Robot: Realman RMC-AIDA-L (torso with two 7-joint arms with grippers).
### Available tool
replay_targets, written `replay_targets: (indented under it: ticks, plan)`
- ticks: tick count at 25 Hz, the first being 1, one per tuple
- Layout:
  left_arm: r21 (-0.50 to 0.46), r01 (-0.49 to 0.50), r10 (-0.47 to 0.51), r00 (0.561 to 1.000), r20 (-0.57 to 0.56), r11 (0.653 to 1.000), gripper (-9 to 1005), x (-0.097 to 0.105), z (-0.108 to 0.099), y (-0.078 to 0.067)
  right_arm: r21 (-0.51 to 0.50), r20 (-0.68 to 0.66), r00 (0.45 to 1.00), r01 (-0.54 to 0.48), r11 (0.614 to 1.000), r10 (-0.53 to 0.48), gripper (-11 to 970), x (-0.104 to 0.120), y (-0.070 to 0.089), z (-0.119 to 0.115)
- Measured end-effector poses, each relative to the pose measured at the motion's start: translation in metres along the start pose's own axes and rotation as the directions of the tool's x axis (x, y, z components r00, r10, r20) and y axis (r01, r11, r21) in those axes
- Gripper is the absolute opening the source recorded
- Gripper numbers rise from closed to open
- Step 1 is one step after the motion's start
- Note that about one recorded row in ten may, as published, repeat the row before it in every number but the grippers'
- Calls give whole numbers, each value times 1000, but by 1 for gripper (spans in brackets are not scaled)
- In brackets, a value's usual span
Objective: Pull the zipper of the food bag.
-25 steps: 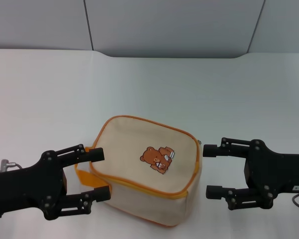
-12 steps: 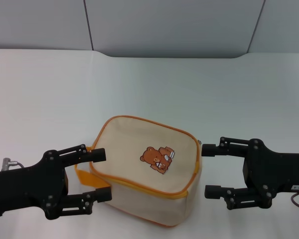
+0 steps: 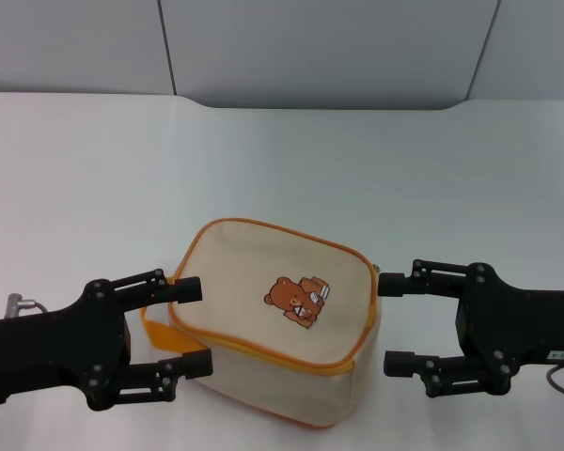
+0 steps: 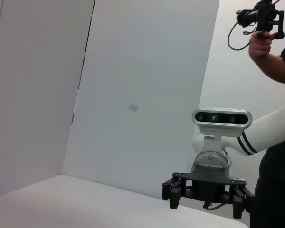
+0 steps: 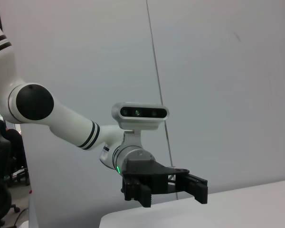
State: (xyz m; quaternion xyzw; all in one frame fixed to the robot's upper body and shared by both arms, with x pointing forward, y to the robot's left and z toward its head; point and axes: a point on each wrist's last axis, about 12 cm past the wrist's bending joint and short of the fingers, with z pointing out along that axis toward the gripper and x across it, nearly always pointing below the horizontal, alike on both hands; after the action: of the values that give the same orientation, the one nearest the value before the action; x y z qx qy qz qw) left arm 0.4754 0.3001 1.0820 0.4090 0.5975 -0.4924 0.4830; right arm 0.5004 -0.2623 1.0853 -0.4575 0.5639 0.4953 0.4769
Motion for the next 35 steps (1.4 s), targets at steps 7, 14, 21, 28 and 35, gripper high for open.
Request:
replay_targets:
  ticks: [7,14,21,28,35]
  plan:
    - [6,0,0,1000,-3,1000,801,0,1,0,-1,0,1000,0,1000,0,791,0,0,0]
    - [15,7,-7,1000,-14,1000,801,0,2,1,-2,1,1000,1,1000,-1,791,0,0,0]
    - [23,11,-11,1000,-24,1000,801,-1,1,0,-7,-4,1000,2,1000,-2,791,0,1,1]
    - [23,13,-13,1000,-26,1000,801,0,1,0,-7,-4,1000,2,1000,-2,791,1,1,1]
    - [26,20,-19,999,-32,999,801,1,1,-1,-11,-4,1000,2,1000,-2,791,1,1,1]
